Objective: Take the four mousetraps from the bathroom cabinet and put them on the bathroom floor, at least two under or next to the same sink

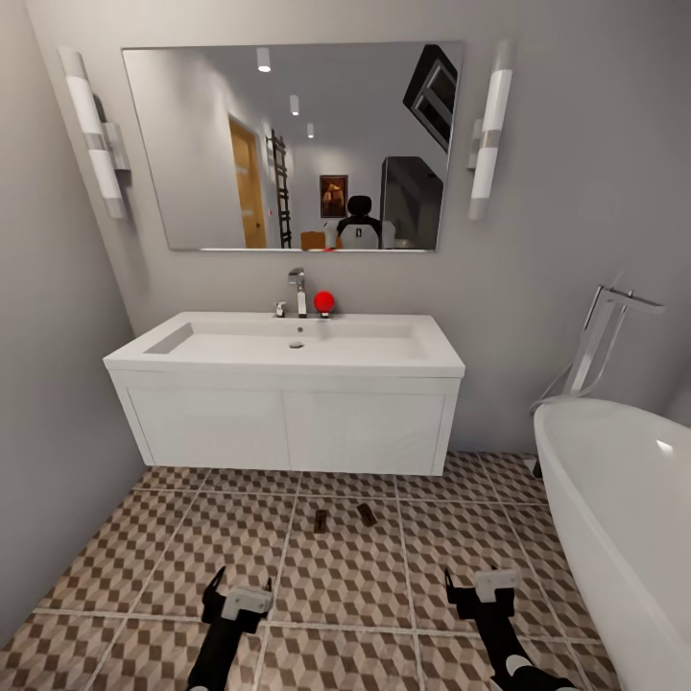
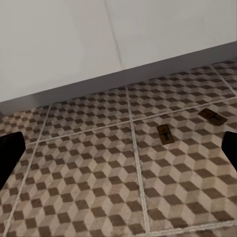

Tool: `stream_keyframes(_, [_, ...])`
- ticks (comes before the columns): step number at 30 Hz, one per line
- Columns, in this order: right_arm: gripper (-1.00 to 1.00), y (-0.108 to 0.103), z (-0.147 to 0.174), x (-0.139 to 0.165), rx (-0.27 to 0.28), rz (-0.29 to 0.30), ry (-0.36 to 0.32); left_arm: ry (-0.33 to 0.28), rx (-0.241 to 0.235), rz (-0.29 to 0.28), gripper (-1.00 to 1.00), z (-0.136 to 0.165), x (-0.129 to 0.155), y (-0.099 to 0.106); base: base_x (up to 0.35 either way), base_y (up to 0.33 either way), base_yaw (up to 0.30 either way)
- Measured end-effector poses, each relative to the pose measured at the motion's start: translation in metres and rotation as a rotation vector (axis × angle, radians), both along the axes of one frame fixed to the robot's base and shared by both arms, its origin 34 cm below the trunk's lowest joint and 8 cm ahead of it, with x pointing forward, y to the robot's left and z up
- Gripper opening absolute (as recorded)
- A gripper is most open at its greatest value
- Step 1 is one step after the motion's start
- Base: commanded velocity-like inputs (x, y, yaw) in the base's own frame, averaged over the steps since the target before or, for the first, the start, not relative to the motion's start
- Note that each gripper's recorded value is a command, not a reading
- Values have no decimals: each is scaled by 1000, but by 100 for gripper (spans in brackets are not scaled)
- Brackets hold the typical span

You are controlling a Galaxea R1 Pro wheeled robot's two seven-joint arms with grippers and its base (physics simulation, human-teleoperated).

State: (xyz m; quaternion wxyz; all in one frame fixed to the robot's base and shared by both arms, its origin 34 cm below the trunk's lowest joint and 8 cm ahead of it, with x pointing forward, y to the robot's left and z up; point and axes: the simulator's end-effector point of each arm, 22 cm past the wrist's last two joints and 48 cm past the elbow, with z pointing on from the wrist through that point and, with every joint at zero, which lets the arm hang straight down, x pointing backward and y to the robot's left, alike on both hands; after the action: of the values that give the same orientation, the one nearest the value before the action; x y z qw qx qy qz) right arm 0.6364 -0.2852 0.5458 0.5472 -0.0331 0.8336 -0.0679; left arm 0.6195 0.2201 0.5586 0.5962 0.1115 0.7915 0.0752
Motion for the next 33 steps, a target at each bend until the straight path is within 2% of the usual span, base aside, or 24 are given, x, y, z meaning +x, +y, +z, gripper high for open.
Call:
stream_keyframes(6, [100, 1, -4, -2, -1, -1, 18, 10, 0, 2, 100, -2, -1, -2, 0, 0, 0])
stream_keyframes(10, [100, 1, -9, -5, -2, -1, 42, 53, 11, 32, 100, -11, -4, 6, 0, 0, 0])
stream_keyframes(12, [100, 1, -11, -6, -3, -1, 53, 66, 3, 63, 100, -14, -5, 12, 0, 0, 0])
stream_keyframes(13, [100, 1, -13, -6, -3, -2, 61, 76, -16, 110, 100, -16, -6, 20, 0, 0, 0])
stream_keyframes(16, [100, 1, -14, -7, -4, -2, 69, 91, -60, 207, 100, -20, -11, 37, 0, 0, 0])
stream_keyframes(17, [100, 1, -15, -8, -4, -2, 72, 100, -92, 274, 100, -23, -14, 48, 0, 0, 0])
stream_keyframes(20, [100, 1, -15, -8, -4, -3, 74, 115, -126, 343, 100, -27, -19, 59, 0, 0, 0])
stream_keyframes(25, [100, 2, -16, -8, -4, -3, 76, 154, -144, 396, 100, -36, -26, 67, 0, 0, 0])
stream_keyframes(29, [100, 1, -16, -8, -4, -3, 77, 227, -136, 415, 100, -50, -35, 70, 0, 0, 0])
stream_keyframes(30, [100, 1, -16, -8, -5, -4, 77, 262, -131, 418, 100, -56, -39, 70, 0, 0, 0])
stream_keyframes(33, [100, 0, -16, -8, -5, -4, 77, 305, -123, 421, 100, -64, -44, 69, 0, 0, 0])
